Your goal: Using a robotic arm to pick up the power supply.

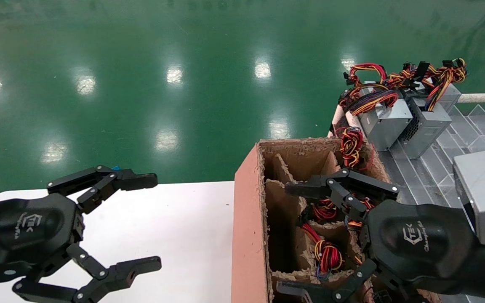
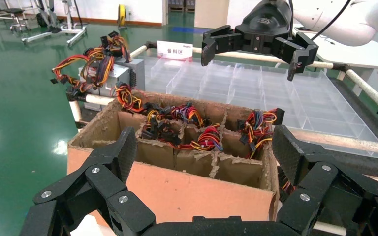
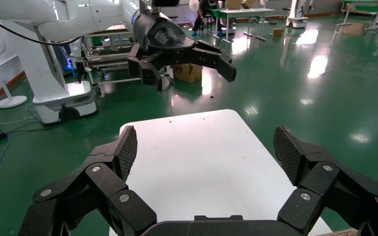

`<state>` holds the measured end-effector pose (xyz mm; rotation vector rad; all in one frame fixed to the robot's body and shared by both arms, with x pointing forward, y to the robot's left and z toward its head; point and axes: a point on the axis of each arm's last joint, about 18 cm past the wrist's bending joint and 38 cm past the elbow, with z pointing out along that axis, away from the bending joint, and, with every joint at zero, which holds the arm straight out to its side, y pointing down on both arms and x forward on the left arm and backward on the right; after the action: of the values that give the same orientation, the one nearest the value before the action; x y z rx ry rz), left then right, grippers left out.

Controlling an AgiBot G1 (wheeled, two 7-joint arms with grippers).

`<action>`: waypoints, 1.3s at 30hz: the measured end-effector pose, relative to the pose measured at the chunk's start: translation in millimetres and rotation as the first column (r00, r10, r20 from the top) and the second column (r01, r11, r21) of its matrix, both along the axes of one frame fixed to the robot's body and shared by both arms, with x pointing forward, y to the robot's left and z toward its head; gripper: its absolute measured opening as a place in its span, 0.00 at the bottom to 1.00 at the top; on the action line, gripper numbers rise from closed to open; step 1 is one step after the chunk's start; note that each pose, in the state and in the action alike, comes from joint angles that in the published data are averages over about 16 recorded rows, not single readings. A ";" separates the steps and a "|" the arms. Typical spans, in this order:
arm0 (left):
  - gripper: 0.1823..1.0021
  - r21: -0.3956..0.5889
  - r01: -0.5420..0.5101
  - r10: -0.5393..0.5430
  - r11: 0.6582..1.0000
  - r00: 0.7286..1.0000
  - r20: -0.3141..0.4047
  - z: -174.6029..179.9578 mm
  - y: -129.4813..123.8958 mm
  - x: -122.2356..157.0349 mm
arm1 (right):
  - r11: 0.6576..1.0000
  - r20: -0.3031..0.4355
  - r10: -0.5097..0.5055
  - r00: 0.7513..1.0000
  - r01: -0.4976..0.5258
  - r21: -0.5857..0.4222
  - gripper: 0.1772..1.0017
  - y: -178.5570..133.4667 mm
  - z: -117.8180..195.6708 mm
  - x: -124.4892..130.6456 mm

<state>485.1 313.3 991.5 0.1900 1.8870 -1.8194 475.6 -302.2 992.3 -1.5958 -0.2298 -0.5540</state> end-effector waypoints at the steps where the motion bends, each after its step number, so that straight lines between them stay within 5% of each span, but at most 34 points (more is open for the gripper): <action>1: 1.00 0.000 0.000 0.000 1.000 1.000 0.000 0.0 0.0 0.0 | 1.000 0.000 0.000 1.000 0.000 0.000 1.00 0.0 0.0 0.0; 39: 1.00 0.000 0.000 0.000 1.000 1.000 0.000 0.0 0.0 0.0 | 1.000 0.000 0.000 1.000 0.000 0.000 1.00 0.0 0.0 0.0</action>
<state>485.1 313.3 991.5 0.1900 1.8871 -1.8194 475.6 -302.2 992.2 -1.5958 -0.2298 -0.5539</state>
